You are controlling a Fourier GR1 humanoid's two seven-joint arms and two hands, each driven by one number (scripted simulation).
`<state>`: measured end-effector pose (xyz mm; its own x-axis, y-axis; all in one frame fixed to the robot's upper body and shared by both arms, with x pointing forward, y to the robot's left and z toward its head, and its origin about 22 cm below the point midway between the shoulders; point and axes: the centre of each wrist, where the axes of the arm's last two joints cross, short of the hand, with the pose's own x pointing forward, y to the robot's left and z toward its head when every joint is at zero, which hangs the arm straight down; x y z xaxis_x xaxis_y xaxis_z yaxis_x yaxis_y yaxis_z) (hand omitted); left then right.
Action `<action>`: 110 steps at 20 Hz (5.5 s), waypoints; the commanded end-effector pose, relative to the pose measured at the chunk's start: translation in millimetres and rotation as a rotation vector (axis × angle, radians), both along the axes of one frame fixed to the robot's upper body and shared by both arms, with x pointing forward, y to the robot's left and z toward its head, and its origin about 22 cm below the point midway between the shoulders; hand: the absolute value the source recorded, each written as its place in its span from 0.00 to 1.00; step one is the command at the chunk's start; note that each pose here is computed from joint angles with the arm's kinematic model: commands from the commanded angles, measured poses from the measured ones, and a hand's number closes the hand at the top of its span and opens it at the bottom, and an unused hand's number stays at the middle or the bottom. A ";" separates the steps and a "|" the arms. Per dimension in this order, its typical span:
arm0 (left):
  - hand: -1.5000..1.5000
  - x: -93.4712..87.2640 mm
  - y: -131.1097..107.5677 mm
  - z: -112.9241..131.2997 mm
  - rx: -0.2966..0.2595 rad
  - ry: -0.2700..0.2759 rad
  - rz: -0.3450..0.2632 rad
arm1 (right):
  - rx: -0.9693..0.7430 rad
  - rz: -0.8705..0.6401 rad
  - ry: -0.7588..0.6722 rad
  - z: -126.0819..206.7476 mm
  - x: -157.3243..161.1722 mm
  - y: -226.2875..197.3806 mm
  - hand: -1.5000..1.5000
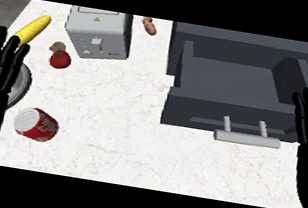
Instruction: Pick up the can, place it into the drawer and close the drawer
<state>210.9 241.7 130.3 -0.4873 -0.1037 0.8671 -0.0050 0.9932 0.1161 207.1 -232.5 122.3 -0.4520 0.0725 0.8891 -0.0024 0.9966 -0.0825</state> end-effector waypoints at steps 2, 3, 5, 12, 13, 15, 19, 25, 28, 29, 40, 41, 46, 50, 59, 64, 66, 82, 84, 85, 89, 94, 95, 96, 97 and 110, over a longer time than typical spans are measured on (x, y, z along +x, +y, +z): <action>0.00 -22.8 15.7 -19.7 -0.044 0.002 0.098 | -0.016 -0.023 -0.034 13.8 -15.8 3.6 0.00; 0.00 -30.4 26.3 -12.2 -0.036 -0.016 0.156 | -0.006 -0.031 -0.022 5.6 -8.6 0.9 0.00; 0.00 -57.4 34.0 -6.4 -0.019 0.003 0.256 | 0.015 -0.030 -0.042 15.1 -9.4 -17.8 0.00; 0.00 -91.0 41.0 -16.1 -0.209 0.340 0.547 | 0.062 -0.181 0.222 -0.8 -5.6 -22.9 0.00; 0.00 -89.4 48.1 -20.1 -0.217 0.336 0.565 | 0.071 -0.167 0.224 -12.0 0.8 -19.6 0.00; 0.00 -82.2 52.7 -13.3 -0.212 0.345 0.578 | 0.043 -0.154 0.229 -8.8 -11.0 -41.6 0.00; 0.00 -101.4 50.4 -16.4 -0.235 0.343 0.533 | 0.053 -0.166 0.243 -17.2 -5.9 -45.7 0.00; 0.00 -89.3 44.5 -20.6 -0.222 0.365 0.534 | 0.062 -0.169 0.205 -31.0 -25.3 -38.1 0.00; 0.00 -64.0 46.7 -48.9 -0.218 0.395 0.528 | 0.057 -0.164 0.215 -29.0 -4.2 -42.5 0.00; 0.00 -66.7 62.3 -40.2 -0.225 0.405 0.537 | 0.063 -0.165 0.227 -22.8 -24.6 -31.2 0.00; 0.00 -48.0 31.6 -106.9 -0.182 0.472 0.587 | 0.046 -0.182 0.194 -20.5 -14.9 -34.9 0.00; 0.00 -38.2 29.4 -117.2 -0.208 0.491 0.594 | 0.049 -0.170 0.184 -17.2 -29.5 -52.4 0.00; 0.00 -58.8 16.9 -159.9 -0.194 0.511 0.627 | 0.051 -0.181 0.193 -1.2 -35.8 -52.1 0.00; 0.00 -40.8 44.1 -162.0 -0.234 0.513 0.656 | 0.052 -0.186 0.199 -8.0 -33.7 -65.0 0.00; 0.00 -47.6 49.6 -213.6 -0.229 0.546 0.673 | 0.066 -0.191 0.214 -7.9 -46.0 -54.6 0.00; 0.00 -44.9 56.7 -227.3 -0.230 0.545 0.678 | 0.044 -0.185 0.191 15.9 -52.0 -59.2 0.00; 0.00 -21.2 78.5 -233.5 -0.266 0.555 0.678 | 0.051 -0.188 0.184 6.8 -41.9 -67.8 0.00; 0.00 -9.5 86.9 -278.8 -0.250 0.520 0.645 | 0.032 -0.187 0.198 25.3 -49.4 -68.0 0.00; 0.00 -4.1 86.3 -273.9 -0.266 0.543 0.600 | 0.022 -0.207 0.194 6.9 -55.1 -63.8 0.00; 0.00 5.1 90.0 -264.1 -0.257 0.544 0.560 | 0.007 -0.190 0.184 28.0 -59.5 -64.4 0.00; 0.00 28.5 100.0 -260.6 -0.277 0.555 0.524 | 0.046 -0.186 0.185 9.5 -39.7 -70.1 0.00; 1.00 18.0 87.8 -270.9 -0.297 0.510 0.434 | 0.035 -0.212 0.152 30.0 -42.8 -67.4 0.00; 1.00 50.5 89.2 -255.9 -0.310 0.495 0.426 | 0.027 -0.226 0.167 7.1 -19.6 -78.8 0.00; 1.00 27.3 83.4 -273.8 -0.314 0.496 0.422 | 0.001 -0.216 0.174 27.2 -37.8 -74.8 0.00; 1.00 40.2 86.1 -260.9 -0.305 0.502 0.407 | 0.000 -0.213 0.152 13.3 -43.3 -81.8 0.00; 1.00 133.0 -19.4 -215.3 -0.240 0.473 0.033 | 0.019 -0.236 0.153 26.0 -40.0 -61.6 0.00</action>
<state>321.0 243.2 -103.4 -0.0196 0.0989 0.9949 -0.1005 0.9899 -0.1004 169.5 -297.0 142.8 -0.2876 0.1401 0.9474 0.1966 0.9768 -0.0847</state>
